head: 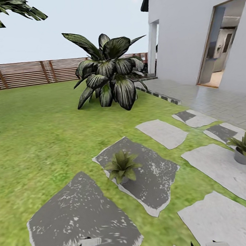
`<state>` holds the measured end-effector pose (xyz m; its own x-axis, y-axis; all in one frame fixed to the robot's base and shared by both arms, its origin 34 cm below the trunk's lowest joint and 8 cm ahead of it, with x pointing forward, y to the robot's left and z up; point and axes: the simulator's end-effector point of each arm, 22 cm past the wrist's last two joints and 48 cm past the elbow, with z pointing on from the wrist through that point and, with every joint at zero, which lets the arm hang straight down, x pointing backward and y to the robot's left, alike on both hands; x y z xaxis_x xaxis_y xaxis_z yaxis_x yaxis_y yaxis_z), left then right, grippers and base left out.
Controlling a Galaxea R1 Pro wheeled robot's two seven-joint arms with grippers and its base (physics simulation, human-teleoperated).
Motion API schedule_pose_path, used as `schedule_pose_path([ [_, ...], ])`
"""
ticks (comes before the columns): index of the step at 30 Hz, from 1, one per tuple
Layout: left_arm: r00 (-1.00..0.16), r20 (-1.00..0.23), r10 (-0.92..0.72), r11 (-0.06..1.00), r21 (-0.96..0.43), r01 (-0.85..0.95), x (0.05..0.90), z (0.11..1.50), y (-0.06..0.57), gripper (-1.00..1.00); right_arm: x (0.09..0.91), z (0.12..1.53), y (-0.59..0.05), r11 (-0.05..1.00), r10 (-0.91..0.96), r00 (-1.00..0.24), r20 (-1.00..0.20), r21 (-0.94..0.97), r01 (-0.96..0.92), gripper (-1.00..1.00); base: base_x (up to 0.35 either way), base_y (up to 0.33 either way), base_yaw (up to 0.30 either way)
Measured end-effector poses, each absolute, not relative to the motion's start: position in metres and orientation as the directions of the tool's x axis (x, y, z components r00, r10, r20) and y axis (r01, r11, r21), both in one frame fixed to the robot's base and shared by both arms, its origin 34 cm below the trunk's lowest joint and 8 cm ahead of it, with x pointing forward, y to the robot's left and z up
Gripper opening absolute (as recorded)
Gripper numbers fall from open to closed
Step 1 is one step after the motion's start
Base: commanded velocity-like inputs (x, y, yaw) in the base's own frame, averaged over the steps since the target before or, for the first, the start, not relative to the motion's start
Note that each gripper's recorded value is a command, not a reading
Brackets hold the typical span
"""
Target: Pick up the pesticide atomizer in the garden and spray insectifuge to fully cover both potted plants in the garden.
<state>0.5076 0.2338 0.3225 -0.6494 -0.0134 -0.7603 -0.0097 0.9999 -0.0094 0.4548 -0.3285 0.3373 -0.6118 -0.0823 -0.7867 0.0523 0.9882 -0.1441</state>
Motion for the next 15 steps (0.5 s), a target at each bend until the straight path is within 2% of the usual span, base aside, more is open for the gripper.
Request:
schedule_pose_path([
  [2,-0.649,-0.760,-0.014,1.000,-0.009,-0.010,0.5076,0.3225,0.2339,-1.00,0.4548,0.3373,-0.3284,0.988,-0.082,-0.612,-0.787,-0.144,0.052,1.00,-0.012,-0.146,0.002],
  [15,-0.649,-0.760,-0.014,1.000,-0.009,-0.011,0.5076,0.3226,0.2349,-1.00,0.4548,0.3377,-0.3296,0.988,-0.082,-0.611,-0.788,-0.146,0.055,1.00,0.102,-0.261,0.007],
])
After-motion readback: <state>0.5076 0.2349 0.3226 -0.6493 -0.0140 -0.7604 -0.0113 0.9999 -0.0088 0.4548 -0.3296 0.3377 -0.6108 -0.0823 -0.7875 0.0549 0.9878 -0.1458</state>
